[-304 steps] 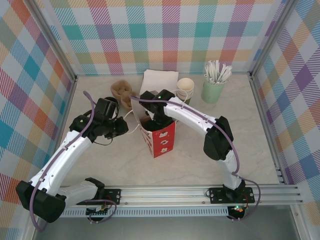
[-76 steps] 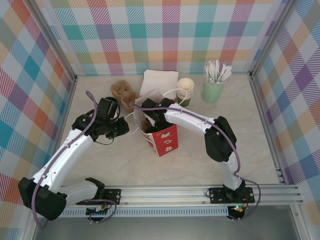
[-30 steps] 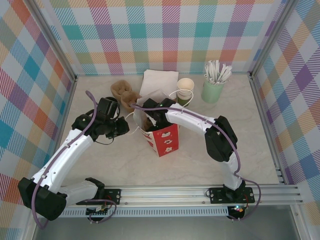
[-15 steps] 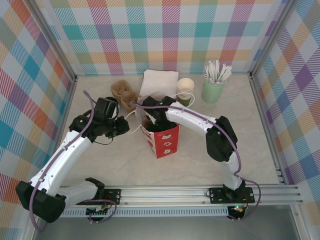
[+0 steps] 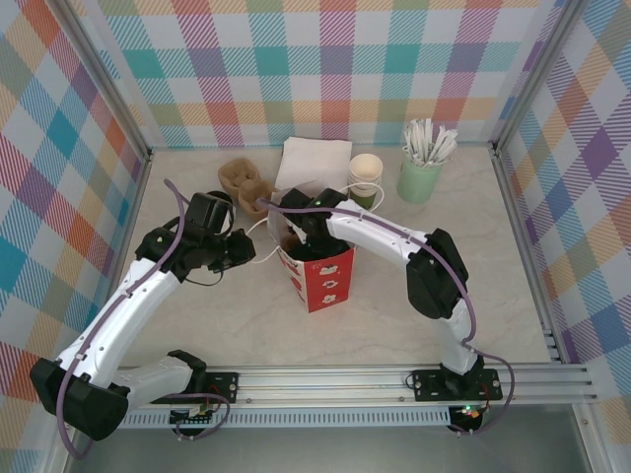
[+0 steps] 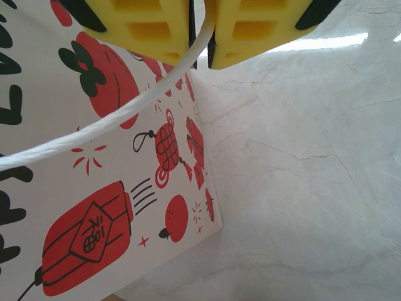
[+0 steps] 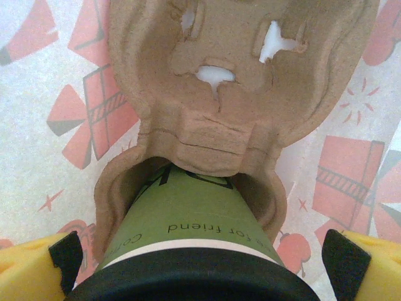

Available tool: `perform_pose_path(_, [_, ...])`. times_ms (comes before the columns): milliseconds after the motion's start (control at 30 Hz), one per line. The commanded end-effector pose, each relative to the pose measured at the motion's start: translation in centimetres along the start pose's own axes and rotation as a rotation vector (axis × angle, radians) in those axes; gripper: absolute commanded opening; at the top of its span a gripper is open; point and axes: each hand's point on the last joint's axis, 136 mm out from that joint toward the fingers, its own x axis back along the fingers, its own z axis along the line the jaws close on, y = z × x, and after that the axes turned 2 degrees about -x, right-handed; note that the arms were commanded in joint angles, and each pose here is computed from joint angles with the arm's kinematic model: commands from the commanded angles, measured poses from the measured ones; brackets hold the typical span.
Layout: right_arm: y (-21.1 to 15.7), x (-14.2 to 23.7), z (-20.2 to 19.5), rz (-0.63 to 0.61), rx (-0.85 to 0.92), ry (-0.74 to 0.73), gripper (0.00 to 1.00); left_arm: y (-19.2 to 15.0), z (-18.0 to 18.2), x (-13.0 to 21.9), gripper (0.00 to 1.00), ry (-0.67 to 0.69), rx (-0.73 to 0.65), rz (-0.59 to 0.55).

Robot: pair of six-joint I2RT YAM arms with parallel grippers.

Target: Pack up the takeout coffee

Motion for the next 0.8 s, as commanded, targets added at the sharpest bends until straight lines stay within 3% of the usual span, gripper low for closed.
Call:
perform_pose_path(0, [0.09,2.15,0.17,-0.033,-0.011,0.018,1.0,0.58,-0.76,0.98,0.16,-0.025,-0.018,-0.029])
perform_pose_path(767, [0.25,2.74,0.33,-0.044,-0.007,0.024,1.0,0.67,-0.88,0.81,0.16,-0.024,-0.021,-0.026])
